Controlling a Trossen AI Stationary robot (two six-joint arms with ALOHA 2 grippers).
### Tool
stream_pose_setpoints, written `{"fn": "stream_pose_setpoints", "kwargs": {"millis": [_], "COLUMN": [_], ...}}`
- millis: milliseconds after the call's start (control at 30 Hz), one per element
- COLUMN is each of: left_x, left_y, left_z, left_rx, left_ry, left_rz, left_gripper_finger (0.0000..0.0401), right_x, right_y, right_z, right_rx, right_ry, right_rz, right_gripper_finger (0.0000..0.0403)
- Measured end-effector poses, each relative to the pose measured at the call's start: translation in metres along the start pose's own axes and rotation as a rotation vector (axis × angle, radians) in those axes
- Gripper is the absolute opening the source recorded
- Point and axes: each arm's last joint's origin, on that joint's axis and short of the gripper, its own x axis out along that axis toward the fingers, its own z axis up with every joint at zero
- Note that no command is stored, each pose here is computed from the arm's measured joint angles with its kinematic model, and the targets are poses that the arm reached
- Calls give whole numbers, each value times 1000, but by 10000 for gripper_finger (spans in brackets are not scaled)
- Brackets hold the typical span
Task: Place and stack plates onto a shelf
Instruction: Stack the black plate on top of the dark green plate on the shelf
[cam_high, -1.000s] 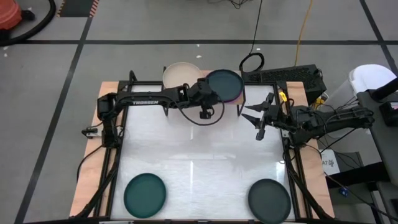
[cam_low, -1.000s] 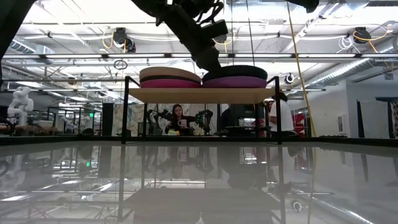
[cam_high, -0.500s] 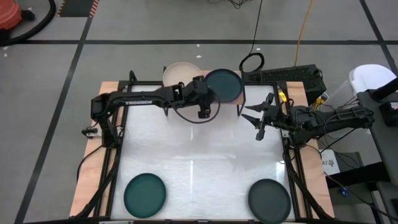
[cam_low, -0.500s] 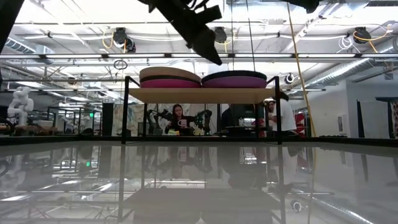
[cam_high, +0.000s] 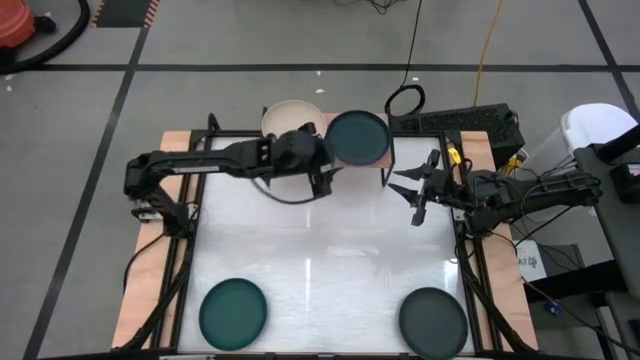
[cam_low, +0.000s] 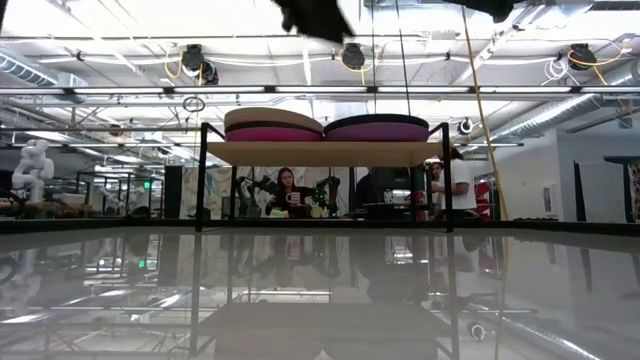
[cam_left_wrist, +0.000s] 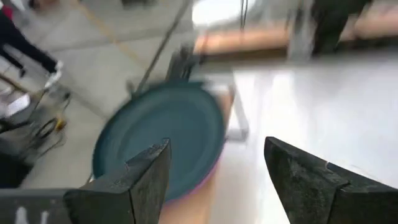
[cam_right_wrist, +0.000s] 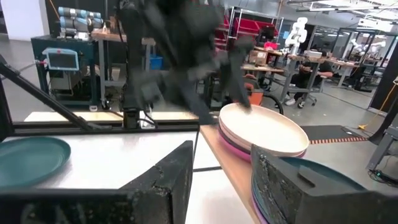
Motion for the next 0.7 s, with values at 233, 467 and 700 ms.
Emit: {"fn": "stream_pose_setpoints", "kwargs": {"millis": [233,467,700], "left_x": [-51,-57,-58], "left_y": [-40,-79,-83], "left_z": [26,-4,-52], "left_rx": [-26,-36,-162], "left_ry": [-210,-331,-483], "left_rz": [-84,-113,-24], "left_gripper_finger": [262,262,262], "right_x": [0,-1,-2], "right_y": [1,4,4], "right_z": [-6,-15,-17], "right_rx": [12,55,81], "right_ry": [60,141,166], "right_rz": [6,104,110], "right_gripper_finger": [144,144,144]}}
